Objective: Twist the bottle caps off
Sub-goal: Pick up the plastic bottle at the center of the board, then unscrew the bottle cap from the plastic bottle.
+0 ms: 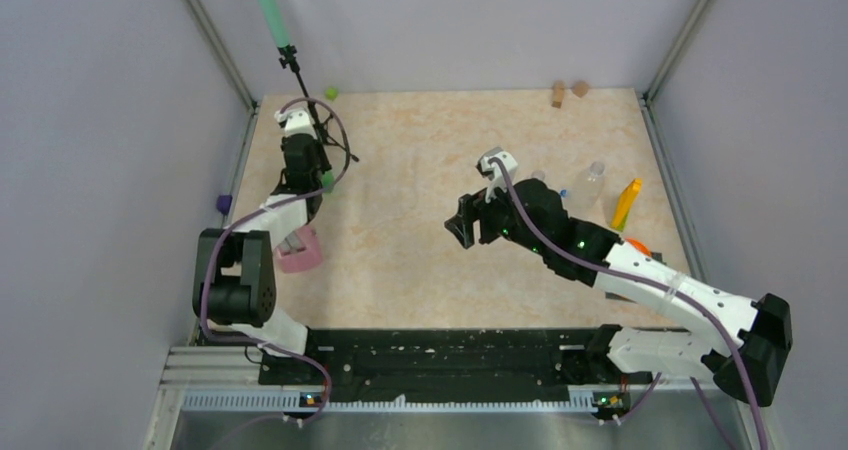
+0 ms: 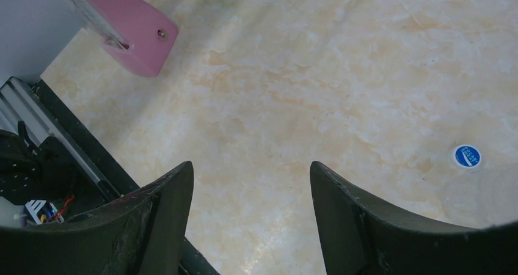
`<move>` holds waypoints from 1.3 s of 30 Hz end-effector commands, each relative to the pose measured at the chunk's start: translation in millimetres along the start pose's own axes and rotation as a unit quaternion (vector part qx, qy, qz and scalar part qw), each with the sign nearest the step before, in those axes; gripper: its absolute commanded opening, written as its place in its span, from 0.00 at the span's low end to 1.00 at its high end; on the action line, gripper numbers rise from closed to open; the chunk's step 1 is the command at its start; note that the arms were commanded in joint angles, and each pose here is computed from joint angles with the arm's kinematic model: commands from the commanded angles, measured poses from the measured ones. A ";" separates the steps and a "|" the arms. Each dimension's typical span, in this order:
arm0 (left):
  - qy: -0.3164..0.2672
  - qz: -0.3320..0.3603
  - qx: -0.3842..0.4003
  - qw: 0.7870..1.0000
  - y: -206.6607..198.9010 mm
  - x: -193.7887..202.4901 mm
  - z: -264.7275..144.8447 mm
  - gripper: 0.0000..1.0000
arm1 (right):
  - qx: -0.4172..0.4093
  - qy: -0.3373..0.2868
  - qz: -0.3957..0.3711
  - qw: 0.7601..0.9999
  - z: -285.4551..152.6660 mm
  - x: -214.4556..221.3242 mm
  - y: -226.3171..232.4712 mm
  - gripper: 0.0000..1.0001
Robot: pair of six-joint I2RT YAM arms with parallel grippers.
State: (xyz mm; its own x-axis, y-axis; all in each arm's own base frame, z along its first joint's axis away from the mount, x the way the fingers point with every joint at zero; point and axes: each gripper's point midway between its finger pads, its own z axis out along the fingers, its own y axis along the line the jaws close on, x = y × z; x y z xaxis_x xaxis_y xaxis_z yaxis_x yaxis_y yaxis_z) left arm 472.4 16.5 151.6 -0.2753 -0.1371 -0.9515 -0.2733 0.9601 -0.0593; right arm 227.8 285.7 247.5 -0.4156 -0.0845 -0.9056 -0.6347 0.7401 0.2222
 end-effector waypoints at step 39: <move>0.098 0.056 0.803 0.586 -188.8 11.4 -408.5 0.00 | -0.259 -0.116 0.064 0.957 -38.9 51.3 94.1 0.75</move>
State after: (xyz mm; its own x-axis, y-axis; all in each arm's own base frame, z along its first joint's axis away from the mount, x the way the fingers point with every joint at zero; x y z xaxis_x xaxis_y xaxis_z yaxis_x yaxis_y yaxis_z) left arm 155.8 -257.4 245.1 -0.4390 0.1232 -0.8900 0.8984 0.0692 -0.4336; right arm 134.9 321.5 210.1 -0.4443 0.1276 -0.8867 -0.7940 0.4024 0.4558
